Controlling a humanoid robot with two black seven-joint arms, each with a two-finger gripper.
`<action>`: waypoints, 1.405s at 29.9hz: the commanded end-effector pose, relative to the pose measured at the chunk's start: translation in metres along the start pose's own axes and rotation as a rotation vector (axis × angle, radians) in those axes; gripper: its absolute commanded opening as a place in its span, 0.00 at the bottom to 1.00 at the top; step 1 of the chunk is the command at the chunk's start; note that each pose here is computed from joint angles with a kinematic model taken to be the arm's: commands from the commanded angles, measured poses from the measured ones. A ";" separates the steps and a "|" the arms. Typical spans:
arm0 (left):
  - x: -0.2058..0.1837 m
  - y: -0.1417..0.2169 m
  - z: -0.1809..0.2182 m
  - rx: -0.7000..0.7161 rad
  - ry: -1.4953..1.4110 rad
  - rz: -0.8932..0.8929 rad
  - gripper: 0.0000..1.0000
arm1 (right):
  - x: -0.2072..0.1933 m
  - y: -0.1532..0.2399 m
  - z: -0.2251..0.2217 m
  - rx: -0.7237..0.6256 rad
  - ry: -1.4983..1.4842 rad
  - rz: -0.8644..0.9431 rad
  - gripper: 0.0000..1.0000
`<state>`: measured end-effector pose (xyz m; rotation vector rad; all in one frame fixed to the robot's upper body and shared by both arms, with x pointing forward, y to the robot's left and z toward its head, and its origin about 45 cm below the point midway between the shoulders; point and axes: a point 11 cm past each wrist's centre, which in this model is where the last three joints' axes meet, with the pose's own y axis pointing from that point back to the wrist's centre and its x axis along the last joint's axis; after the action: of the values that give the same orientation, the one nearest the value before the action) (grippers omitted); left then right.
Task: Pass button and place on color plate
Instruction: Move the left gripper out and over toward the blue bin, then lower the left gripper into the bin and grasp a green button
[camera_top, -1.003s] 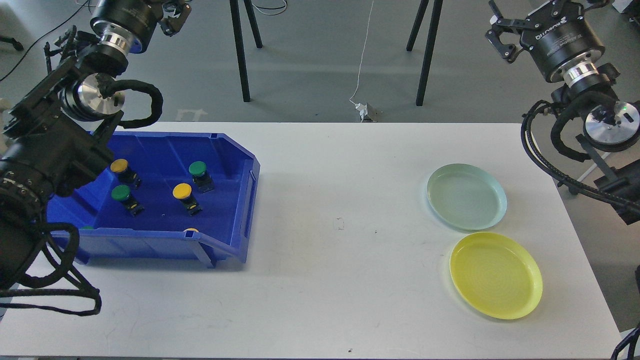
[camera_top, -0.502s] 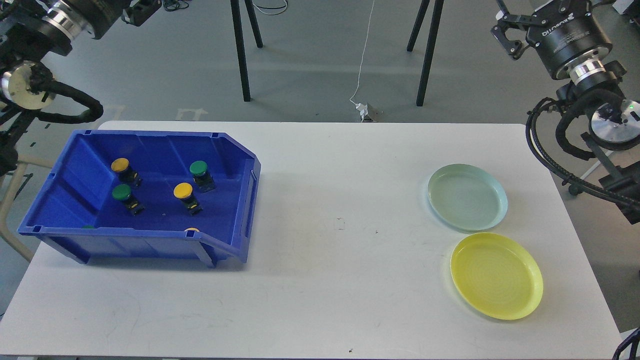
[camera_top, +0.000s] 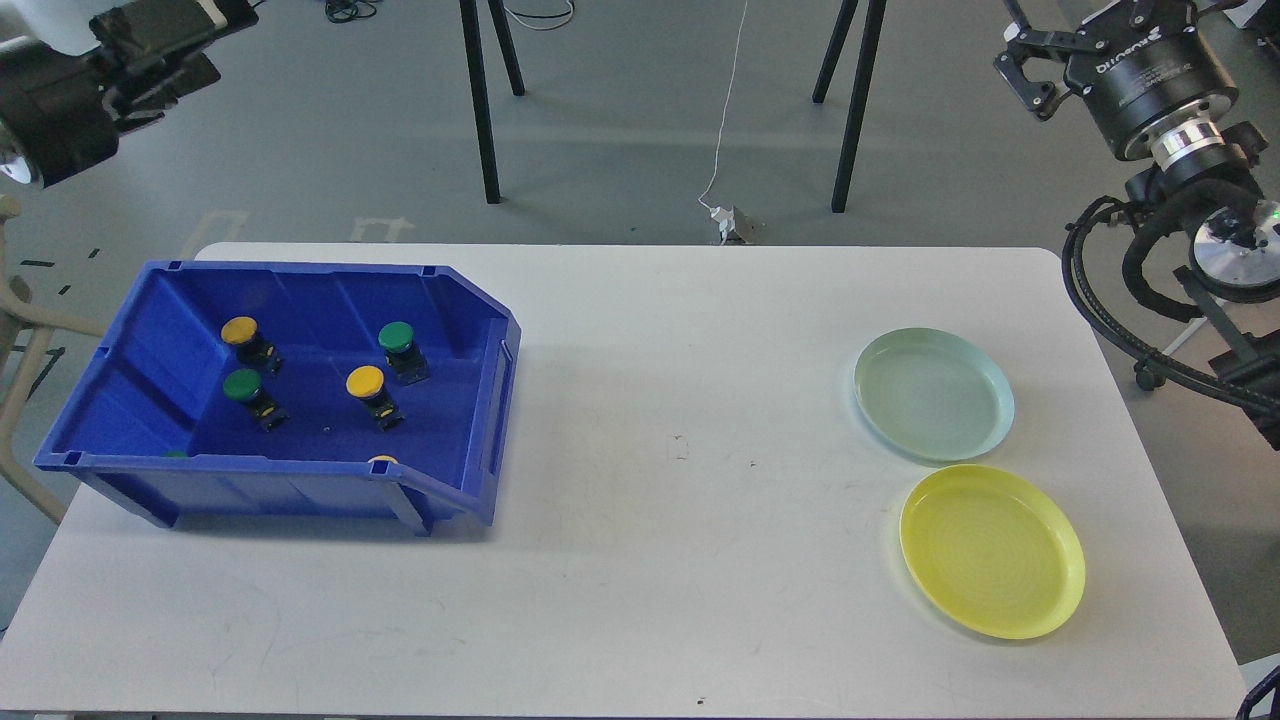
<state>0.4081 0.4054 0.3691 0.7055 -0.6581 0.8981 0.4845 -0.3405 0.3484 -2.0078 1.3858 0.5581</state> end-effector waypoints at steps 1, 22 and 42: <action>-0.019 0.009 -0.019 0.059 -0.089 -0.070 0.94 | 0.001 0.001 0.001 -0.002 -0.001 0.004 1.00; -0.132 0.008 -0.135 0.307 -0.514 -0.387 0.88 | 0.005 0.004 0.001 -0.007 0.007 0.011 1.00; -0.166 -0.009 -0.173 0.403 -0.532 -0.433 0.88 | 0.005 0.004 0.004 -0.012 0.005 0.014 1.00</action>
<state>0.3736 0.4609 0.1418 1.4136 -0.7472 0.4368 0.4827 -0.3428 0.3421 -2.0122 1.4035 0.5668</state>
